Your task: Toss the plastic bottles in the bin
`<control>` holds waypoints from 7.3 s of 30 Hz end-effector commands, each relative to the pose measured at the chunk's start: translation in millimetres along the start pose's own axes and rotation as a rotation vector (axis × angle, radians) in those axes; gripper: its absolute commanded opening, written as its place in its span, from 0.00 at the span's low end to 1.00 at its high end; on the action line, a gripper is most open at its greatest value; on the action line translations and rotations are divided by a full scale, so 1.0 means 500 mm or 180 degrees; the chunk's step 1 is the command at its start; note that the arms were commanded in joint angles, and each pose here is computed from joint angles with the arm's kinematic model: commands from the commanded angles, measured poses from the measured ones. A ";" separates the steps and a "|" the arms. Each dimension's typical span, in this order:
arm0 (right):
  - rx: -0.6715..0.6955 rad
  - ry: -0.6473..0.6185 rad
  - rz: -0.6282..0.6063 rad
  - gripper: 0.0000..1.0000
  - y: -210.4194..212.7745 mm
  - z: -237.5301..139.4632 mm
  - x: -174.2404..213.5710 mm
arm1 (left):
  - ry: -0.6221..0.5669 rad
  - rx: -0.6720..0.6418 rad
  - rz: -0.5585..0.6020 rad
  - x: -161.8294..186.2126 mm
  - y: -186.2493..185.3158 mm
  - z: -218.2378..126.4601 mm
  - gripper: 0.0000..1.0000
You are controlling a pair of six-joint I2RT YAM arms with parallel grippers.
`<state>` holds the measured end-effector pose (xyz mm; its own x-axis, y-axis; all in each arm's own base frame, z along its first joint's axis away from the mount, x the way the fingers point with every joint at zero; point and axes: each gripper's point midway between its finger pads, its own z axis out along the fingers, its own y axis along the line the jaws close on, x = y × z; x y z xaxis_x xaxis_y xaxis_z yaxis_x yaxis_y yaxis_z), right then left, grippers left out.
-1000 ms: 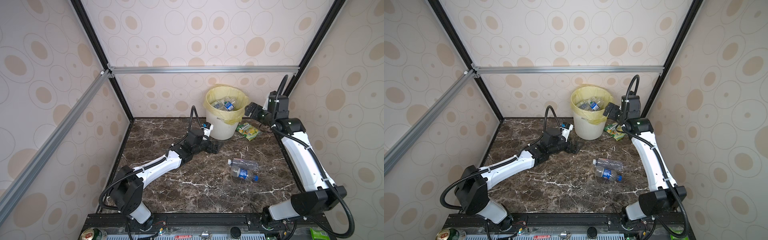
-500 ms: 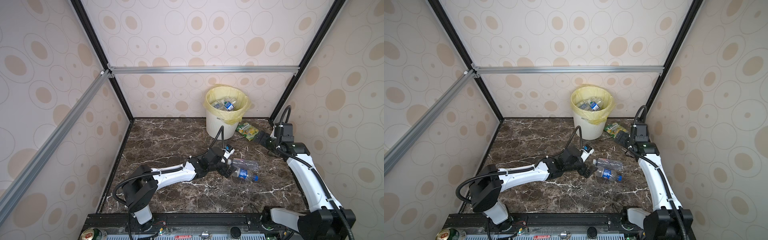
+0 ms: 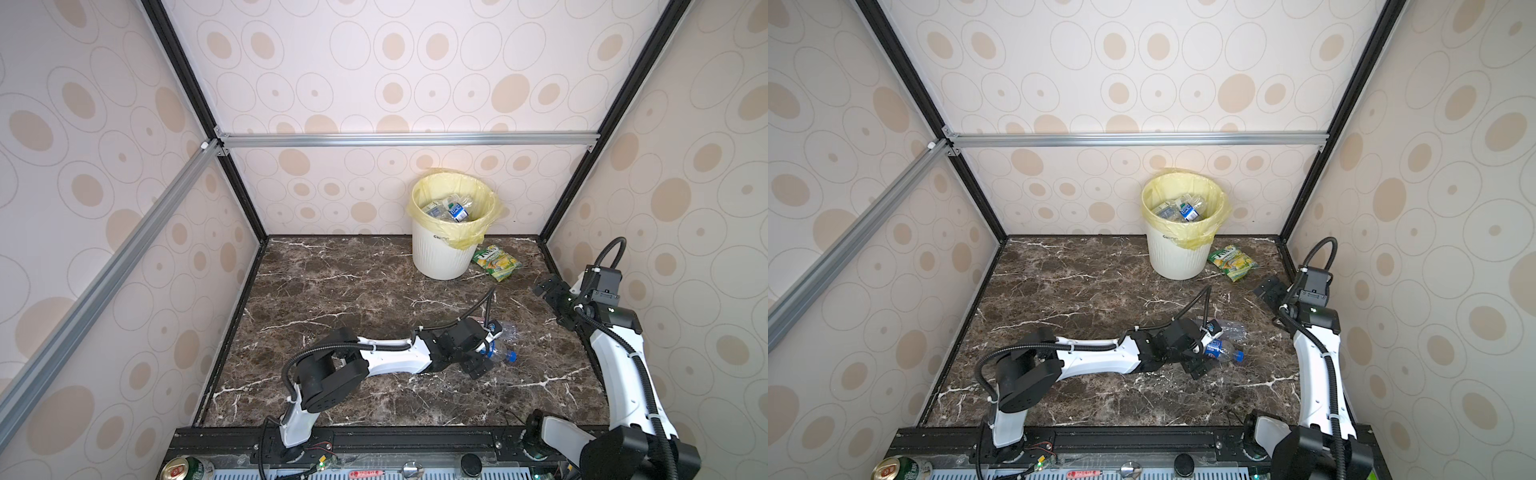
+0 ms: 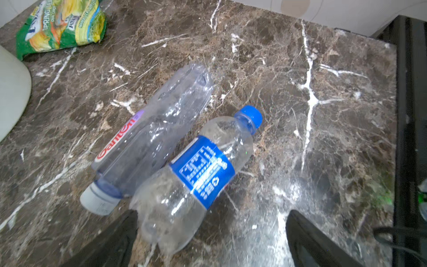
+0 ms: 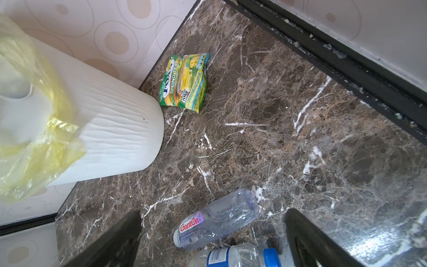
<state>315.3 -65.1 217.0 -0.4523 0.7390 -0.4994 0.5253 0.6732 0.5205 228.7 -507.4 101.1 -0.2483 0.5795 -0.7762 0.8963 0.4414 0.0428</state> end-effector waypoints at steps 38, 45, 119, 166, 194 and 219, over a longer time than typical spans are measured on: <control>-0.0321 0.1029 -0.0213 1.00 0.054 0.176 0.167 | 0.0118 -0.0956 -0.1509 0.085 0.325 -0.001 0.99; -0.0293 0.1071 -0.0289 1.00 0.065 0.202 0.169 | 0.0017 -0.0851 -0.1652 0.077 0.331 -0.021 0.99; 0.0103 0.1390 -0.3220 0.72 0.187 0.292 0.485 | -0.1187 -0.0166 -0.3018 0.095 0.415 -0.296 0.99; -0.1672 -0.2019 -0.2193 0.54 0.745 -0.403 -0.122 | -0.2551 -0.0065 -0.1777 -0.360 0.473 -0.564 0.99; -0.1660 -0.1277 -0.1723 1.00 0.825 -0.075 -0.149 | -0.2211 -0.0175 -0.1986 -0.266 0.464 -0.521 0.99; -0.0567 -0.0959 -0.1737 1.00 0.487 -0.061 -0.115 | -0.2085 0.0060 -0.2181 -0.224 0.420 -0.478 0.99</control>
<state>456.7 85.1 394.8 -0.4259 0.2171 -0.8784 0.0695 0.9758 0.2074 360.8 -309.1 341.3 -0.4745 -0.2810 -0.8342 0.6185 0.5679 -0.5431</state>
